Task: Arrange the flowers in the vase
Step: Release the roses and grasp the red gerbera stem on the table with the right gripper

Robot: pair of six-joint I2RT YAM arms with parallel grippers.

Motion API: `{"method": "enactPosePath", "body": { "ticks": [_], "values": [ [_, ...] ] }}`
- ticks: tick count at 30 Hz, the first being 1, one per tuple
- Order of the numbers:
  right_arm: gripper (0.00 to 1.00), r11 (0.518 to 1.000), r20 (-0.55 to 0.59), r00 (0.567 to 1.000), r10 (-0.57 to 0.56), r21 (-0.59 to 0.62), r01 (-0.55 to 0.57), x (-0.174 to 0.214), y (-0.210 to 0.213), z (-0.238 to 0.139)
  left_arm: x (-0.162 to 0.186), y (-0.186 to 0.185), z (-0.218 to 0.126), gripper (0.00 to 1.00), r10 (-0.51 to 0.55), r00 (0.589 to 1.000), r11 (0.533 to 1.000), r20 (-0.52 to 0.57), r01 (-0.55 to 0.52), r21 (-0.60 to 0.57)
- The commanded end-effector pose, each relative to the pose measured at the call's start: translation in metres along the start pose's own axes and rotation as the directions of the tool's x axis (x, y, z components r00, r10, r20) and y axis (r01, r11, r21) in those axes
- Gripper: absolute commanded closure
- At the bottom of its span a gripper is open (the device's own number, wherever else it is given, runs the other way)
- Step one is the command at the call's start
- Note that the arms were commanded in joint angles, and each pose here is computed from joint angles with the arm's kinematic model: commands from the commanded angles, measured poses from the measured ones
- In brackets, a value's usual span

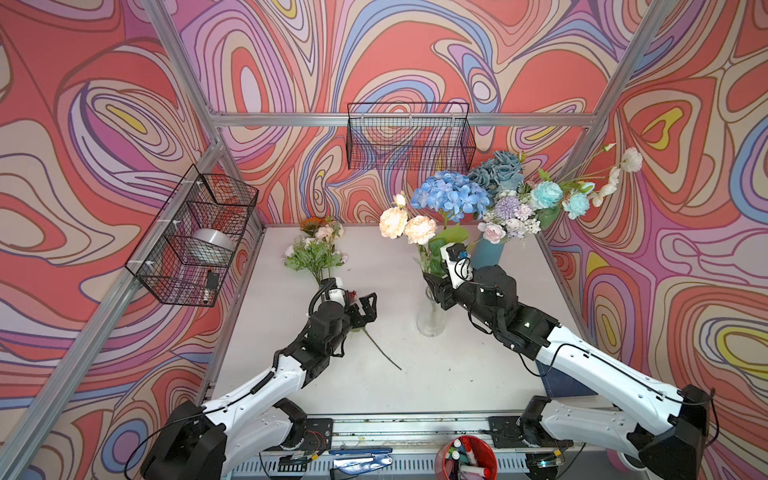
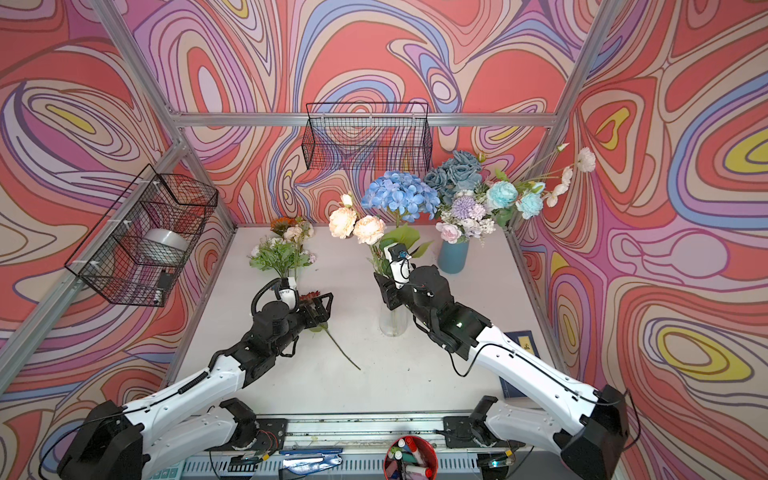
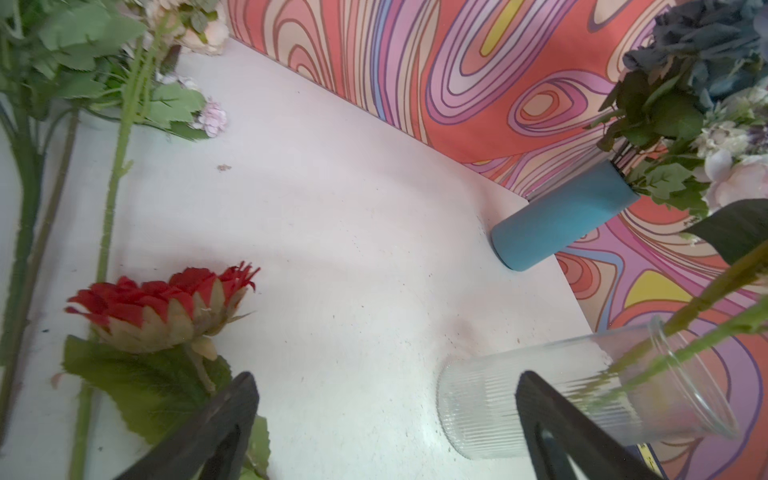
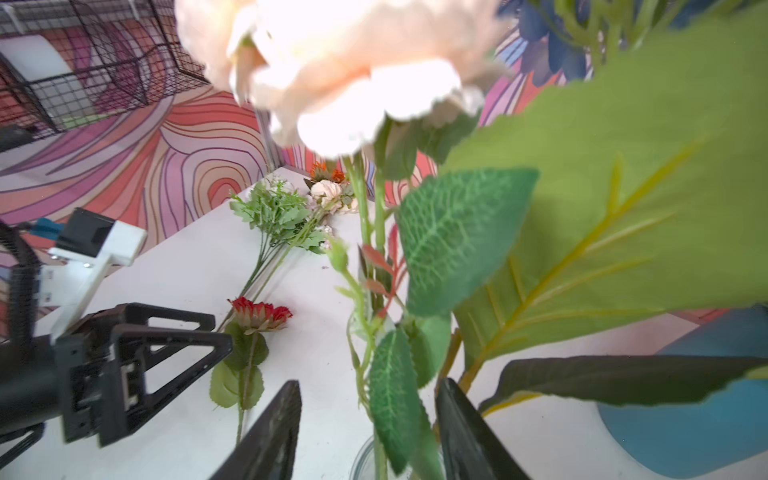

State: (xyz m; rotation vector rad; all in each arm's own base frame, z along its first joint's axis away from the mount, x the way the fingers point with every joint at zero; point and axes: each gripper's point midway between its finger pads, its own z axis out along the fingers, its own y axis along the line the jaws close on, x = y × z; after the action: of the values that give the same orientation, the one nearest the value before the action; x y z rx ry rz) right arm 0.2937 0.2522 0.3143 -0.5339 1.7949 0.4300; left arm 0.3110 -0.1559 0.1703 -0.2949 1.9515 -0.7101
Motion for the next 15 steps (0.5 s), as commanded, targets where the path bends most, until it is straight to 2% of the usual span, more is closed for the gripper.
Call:
{"method": "enactPosePath", "body": {
  "ticks": [1, 9, 15],
  "values": [
    [0.45, 0.996, -0.115, 0.992, -0.054, -0.075, 0.045, 0.026, 0.029, 0.001, -0.008, 0.017, -0.005, 0.00, -0.050, 0.999, 0.998, 0.023, 0.050, -0.034],
    [0.45, 0.963, -0.158, 0.984, -0.084, -0.268, 0.040, 0.041, 0.105, 0.028, -0.036, 0.049, -0.027, 0.00, -0.084, 0.991, 0.989, 0.100, 0.096, -0.117],
    [0.46, 0.942, -0.302, 0.947, -0.106, -0.334, -0.001, 0.085, 0.143, 0.067, -0.042, 0.080, -0.045, 0.00, -0.115, 0.984, 0.969, 0.136, 0.142, -0.204]
  ]
}}
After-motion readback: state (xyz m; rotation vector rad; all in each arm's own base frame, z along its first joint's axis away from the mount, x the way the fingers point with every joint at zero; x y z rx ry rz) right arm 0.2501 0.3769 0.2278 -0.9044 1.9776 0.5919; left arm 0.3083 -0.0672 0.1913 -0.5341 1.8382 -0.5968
